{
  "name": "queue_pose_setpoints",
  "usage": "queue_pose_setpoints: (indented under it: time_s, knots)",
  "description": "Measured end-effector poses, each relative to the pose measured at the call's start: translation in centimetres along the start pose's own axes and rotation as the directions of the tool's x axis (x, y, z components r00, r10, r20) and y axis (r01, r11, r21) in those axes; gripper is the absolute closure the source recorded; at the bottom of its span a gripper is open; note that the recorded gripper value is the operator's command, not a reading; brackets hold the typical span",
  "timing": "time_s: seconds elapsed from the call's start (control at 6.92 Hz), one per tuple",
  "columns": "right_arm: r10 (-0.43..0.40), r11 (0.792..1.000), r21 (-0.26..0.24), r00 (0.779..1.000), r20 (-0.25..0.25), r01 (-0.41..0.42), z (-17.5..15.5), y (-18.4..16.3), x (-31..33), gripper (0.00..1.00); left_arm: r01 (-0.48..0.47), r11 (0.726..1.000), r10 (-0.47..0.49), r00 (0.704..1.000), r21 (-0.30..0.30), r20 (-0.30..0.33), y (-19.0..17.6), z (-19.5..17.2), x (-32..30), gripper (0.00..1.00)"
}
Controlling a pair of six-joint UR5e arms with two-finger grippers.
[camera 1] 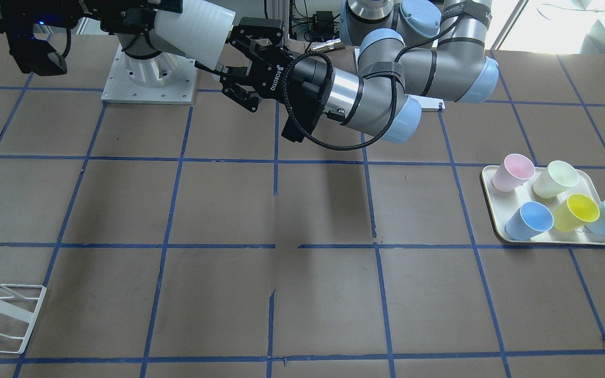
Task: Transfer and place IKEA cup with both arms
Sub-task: 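Close the left gripper on the cup rim held by the right gripper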
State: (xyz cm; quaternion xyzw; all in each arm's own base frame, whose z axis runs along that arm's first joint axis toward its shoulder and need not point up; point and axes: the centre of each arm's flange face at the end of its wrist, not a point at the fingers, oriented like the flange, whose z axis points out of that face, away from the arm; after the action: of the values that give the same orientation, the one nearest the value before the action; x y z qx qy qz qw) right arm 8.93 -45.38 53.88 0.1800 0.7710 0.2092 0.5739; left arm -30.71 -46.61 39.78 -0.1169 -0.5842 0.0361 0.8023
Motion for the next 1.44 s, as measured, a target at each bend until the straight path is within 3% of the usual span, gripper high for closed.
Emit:
queue_pose_setpoints:
  time_s: [0.14, 0.29, 1.16, 1.44]
  knots:
    - [0.000, 1.000, 0.000, 1.000, 0.001, 0.000, 0.0, 0.0, 0.0, 0.29, -0.002, 1.000, 0.002, 1.000, 0.000, 0.000, 0.0, 0.0, 0.1, 1.00]
    - [0.000, 1.000, 0.001, 1.000, 0.001, 0.000, 0.0, 0.0, 0.0, 0.00, -0.006, 1.000, 0.006, 1.000, -0.001, 0.000, -0.1, 0.1, 0.2, 1.00]
    - [0.000, 1.000, -0.002, 1.000, 0.000, 0.000, 0.0, 0.0, 0.0, 0.00, -0.018, 1.000, 0.018, 1.000, -0.007, 0.005, 0.2, 0.3, 1.4, 1.00]
    - [-0.006, 1.000, 0.001, 1.000, -0.002, 0.006, -0.1, 0.1, -0.1, 0.00, 0.028, 1.000, -0.028, 0.998, 0.000, 0.064, 0.2, -0.6, 1.7, 1.00]
